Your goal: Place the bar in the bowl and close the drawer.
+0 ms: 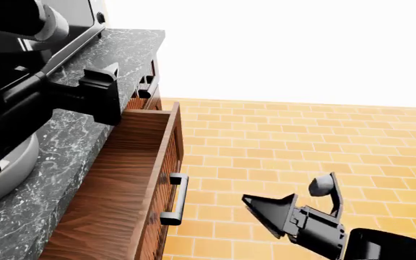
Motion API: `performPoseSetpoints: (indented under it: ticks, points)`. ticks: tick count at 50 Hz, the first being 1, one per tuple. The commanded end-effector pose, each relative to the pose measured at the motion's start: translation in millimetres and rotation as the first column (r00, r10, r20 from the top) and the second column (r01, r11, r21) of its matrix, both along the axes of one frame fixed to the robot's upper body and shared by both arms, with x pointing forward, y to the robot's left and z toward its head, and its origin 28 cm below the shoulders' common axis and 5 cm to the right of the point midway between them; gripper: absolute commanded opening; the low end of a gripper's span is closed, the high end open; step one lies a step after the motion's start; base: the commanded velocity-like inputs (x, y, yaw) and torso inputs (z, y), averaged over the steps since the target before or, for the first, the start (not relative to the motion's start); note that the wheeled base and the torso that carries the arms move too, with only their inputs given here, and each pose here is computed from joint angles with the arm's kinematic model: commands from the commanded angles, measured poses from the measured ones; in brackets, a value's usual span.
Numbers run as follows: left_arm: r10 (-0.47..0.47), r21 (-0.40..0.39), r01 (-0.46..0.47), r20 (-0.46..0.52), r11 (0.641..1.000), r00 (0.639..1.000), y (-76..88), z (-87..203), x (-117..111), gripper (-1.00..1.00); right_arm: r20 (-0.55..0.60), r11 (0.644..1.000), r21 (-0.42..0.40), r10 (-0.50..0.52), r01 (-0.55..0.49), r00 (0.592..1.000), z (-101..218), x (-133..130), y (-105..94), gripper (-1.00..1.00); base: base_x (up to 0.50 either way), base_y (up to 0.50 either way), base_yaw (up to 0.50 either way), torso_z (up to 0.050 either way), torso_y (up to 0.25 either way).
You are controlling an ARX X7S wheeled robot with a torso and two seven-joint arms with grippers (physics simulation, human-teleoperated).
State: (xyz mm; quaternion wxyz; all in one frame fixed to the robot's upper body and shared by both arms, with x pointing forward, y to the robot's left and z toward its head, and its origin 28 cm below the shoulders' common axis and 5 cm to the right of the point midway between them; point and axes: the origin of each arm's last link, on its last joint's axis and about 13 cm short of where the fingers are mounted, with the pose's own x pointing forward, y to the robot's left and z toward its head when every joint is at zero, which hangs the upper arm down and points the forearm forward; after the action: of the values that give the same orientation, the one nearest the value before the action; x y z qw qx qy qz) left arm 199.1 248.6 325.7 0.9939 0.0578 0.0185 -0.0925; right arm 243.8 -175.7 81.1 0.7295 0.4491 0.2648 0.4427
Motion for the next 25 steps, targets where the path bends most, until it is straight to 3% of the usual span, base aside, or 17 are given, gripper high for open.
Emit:
performPoseSetpoints:
  ticks: [1,10,17,21,25]
  points:
    - [0.024,0.032,-0.023,-0.017,0.999,1.0,-12.2,-1,4,1.0,0.056,0.967,0.056,-0.25,0.247,0.967,-16,-46,-54.5,1.0,0.0,0.0,0.0,0.0,0.0]
    - [0.04,0.064,-0.039,-0.011,0.997,0.999,-28.4,-2,10,1.0,-0.004,0.864,0.123,-0.491,0.488,0.871,-60,-73,-86.4,1.0,0.0,0.0,0.0,0.0,0.0]
    - [0.062,0.116,-0.061,-0.005,0.991,0.998,-40.0,-10,19,1.0,-0.149,0.707,0.072,-0.69,0.704,0.708,-126,-86,-118.4,1.0,0.0,0.0,0.0,0.0,0.0]
    - [0.075,0.147,-0.069,-0.041,0.987,0.996,-49.1,-11,24,1.0,-0.206,0.676,0.085,-0.706,0.732,0.677,-144,-94,-123.6,1.0,0.0,0.0,0.0,0.0,0.0]
    - [0.089,0.237,-0.094,0.034,0.967,0.995,-67.5,-11,20,1.0,-0.214,0.668,0.092,-0.711,0.739,0.67,-144,-98,-125.6,1.0,0.0,0.0,0.0,0.0,0.0]
